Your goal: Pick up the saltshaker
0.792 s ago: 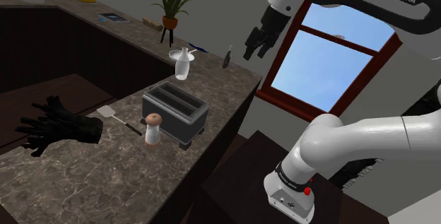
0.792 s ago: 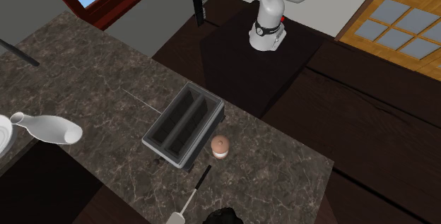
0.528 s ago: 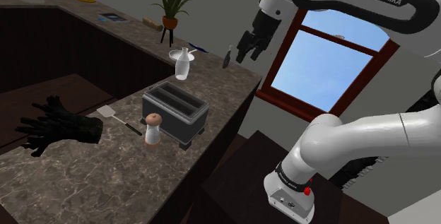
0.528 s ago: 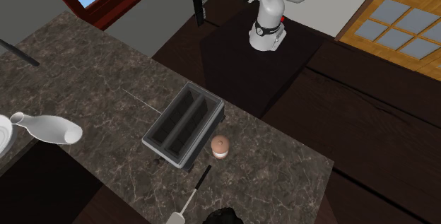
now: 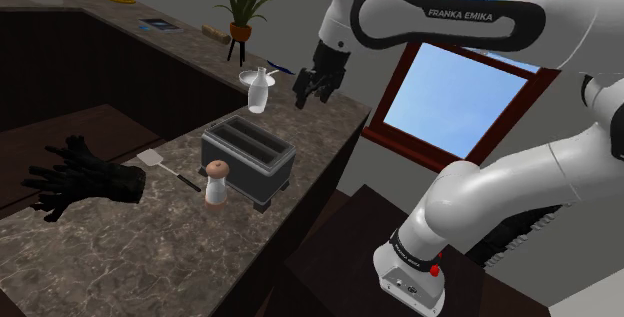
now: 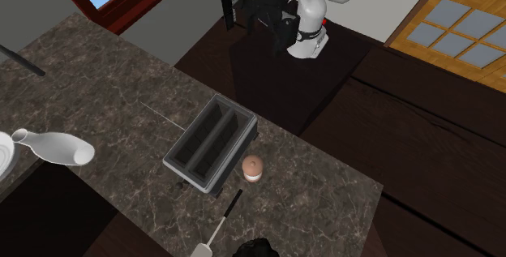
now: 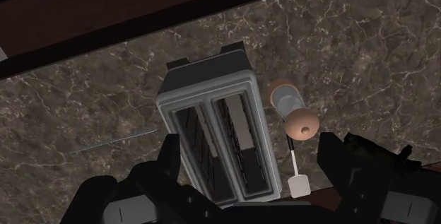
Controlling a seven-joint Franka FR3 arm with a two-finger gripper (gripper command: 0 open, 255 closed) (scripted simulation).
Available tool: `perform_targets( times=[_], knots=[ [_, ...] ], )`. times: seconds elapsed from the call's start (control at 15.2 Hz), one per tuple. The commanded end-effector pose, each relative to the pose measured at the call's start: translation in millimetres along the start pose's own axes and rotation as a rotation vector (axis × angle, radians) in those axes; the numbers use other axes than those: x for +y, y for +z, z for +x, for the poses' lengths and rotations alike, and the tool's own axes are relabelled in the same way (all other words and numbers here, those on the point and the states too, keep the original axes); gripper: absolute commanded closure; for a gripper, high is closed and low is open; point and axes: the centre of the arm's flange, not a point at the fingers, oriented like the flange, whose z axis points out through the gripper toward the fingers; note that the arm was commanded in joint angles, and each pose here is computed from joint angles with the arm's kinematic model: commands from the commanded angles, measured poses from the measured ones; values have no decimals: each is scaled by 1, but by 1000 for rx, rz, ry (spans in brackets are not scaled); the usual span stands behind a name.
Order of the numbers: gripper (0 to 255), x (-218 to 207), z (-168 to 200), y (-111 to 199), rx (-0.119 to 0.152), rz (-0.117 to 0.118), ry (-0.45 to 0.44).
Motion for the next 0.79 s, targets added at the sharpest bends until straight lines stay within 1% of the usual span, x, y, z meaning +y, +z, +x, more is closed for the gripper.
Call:
perform_targets(
  times=[0.0, 0.73],
  knots=[
    [0, -12, 15, 20, -5, -5, 2],
    [0, -84, 84, 132, -37, -41, 9]
  ],
)
